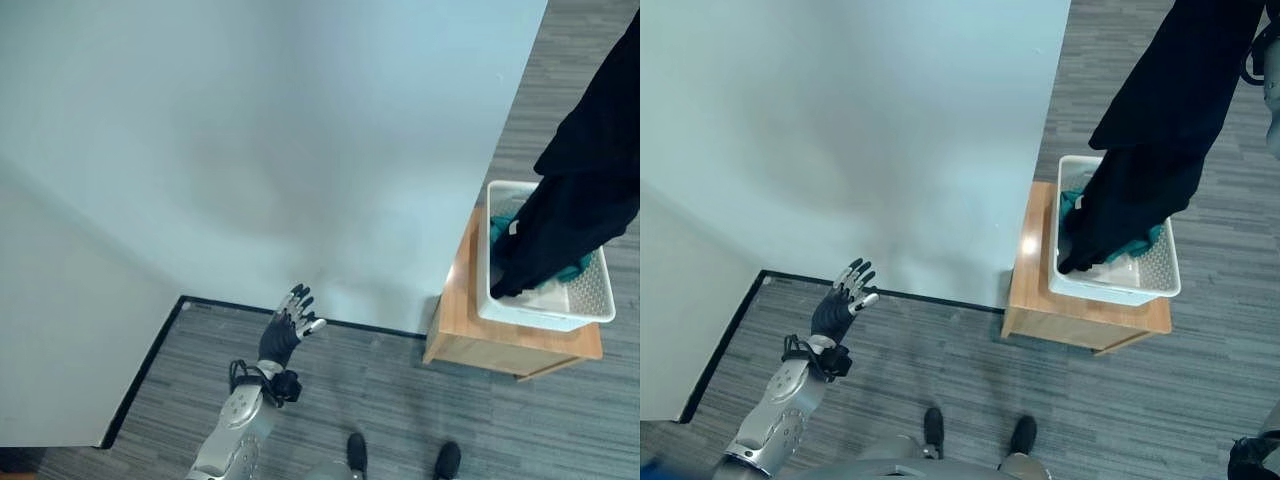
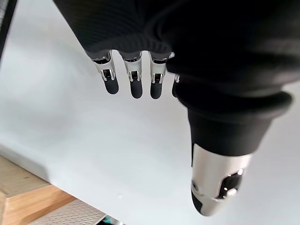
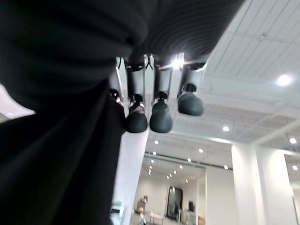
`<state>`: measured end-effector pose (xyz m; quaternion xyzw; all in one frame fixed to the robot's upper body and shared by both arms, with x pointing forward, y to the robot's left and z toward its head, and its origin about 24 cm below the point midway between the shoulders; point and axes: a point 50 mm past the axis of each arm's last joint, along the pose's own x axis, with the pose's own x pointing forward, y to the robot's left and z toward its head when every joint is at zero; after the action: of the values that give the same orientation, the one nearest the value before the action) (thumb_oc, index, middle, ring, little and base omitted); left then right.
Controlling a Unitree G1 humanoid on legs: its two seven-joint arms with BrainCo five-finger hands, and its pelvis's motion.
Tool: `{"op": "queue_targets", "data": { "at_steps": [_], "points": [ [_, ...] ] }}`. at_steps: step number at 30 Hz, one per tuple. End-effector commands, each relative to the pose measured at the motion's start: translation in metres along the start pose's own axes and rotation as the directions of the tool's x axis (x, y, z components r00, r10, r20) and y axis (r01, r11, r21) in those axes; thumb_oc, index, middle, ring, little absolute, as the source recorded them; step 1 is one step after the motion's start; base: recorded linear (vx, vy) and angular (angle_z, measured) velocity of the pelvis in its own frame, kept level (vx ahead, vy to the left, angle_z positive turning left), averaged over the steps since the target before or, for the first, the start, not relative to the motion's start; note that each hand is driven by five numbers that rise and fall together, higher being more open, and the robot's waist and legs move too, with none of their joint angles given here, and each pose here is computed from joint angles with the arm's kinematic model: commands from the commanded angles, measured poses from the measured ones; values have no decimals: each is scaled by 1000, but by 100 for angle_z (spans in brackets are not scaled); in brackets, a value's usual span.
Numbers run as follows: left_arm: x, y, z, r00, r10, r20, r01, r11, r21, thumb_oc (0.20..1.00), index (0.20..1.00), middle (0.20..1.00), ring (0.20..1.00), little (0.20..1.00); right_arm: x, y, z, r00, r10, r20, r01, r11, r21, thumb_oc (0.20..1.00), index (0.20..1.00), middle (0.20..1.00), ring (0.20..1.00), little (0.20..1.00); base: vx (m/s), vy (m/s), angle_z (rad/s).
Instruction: Pick up bed clothes into laundry basket.
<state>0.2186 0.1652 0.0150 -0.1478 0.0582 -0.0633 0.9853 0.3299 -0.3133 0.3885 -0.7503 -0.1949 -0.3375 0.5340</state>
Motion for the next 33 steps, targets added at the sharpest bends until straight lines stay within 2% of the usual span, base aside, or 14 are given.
{"op": "queue_targets", "data": {
  "at_steps": [1, 7, 10, 17, 20, 21, 22, 23, 24, 25, 28, 33],
  "points": [
    [10, -18, 23, 988, -108, 114, 104, 994, 39, 1000, 1000, 1000, 1000, 1000, 14, -54, -26, 983, -173, -66, 168, 983, -72, 200, 200, 200, 200, 200, -80, -13, -5],
    [18, -22, 32, 980, -116, 160, 108, 992, 60, 1000, 1000, 1000, 1000, 1000, 8, -45, -28, 984, -160, -75, 152, 983, -100, 200, 200, 200, 200, 200, -54, 12, -2],
    [21, -23, 35, 979, -102, 178, 94, 994, 52, 1000, 1000, 1000, 1000, 1000, -2, -27, -27, 991, -118, -66, 110, 988, -108, 200, 200, 200, 200, 200, 0, 0, 0],
    [29, -29, 39, 973, -117, 201, 102, 992, 79, 1000, 1000, 1000, 1000, 1000, -34, 24, -27, 994, -1, -108, -8, 997, -81, 200, 200, 200, 200, 200, 0, -7, 9],
    [31, -33, 39, 971, -127, 204, 111, 990, 90, 1000, 1000, 1000, 1000, 1000, -46, 54, -29, 983, 99, -155, -107, 993, -44, 200, 200, 200, 200, 200, -6, 2, -20],
    [31, -33, 39, 971, -127, 205, 110, 990, 90, 1000, 1000, 1000, 1000, 1000, -46, 54, -28, 983, 98, -155, -106, 993, -44, 200, 200, 200, 200, 200, -3, 1, -9],
    [32, -34, 40, 969, -137, 205, 121, 989, 89, 1000, 1000, 1000, 1000, 1000, -54, 73, -30, 964, 187, -188, -191, 982, -3, 200, 200, 200, 200, 200, 0, -3, 9],
    [32, -34, 40, 969, -136, 206, 120, 989, 88, 1000, 1000, 1000, 1000, 1000, -53, 73, -30, 965, 186, -186, -190, 982, -2, 329, 329, 329, 329, 329, 1, -9, 8],
    [32, -35, 39, 968, -146, 202, 131, 988, 87, 1000, 1000, 1000, 1000, 1000, -59, 84, -31, 948, 250, -197, -250, 968, 24, 586, 586, 586, 586, 586, 2, -10, 5],
    [32, -36, 40, 967, -156, 201, 140, 986, 91, 1000, 1000, 1000, 1000, 1000, -59, 87, -30, 939, 277, -202, -272, 961, 54, 1000, 1000, 1000, 1000, 1000, 0, -8, 12],
    [34, -43, 39, 963, -193, 187, 177, 979, 101, 1000, 1000, 1000, 1000, 1000, -65, 105, -17, 917, 352, -185, -329, 933, 148, 1000, 1000, 1000, 1000, 1000, 12, -3, 13],
    [36, -43, 38, 967, -183, 178, 171, 982, 78, 1000, 1000, 1000, 1000, 1000, -79, 116, 4, 919, 374, -127, -340, 913, 225, 1000, 1000, 1000, 1000, 1000, 20, -10, 2]
  ]
}}
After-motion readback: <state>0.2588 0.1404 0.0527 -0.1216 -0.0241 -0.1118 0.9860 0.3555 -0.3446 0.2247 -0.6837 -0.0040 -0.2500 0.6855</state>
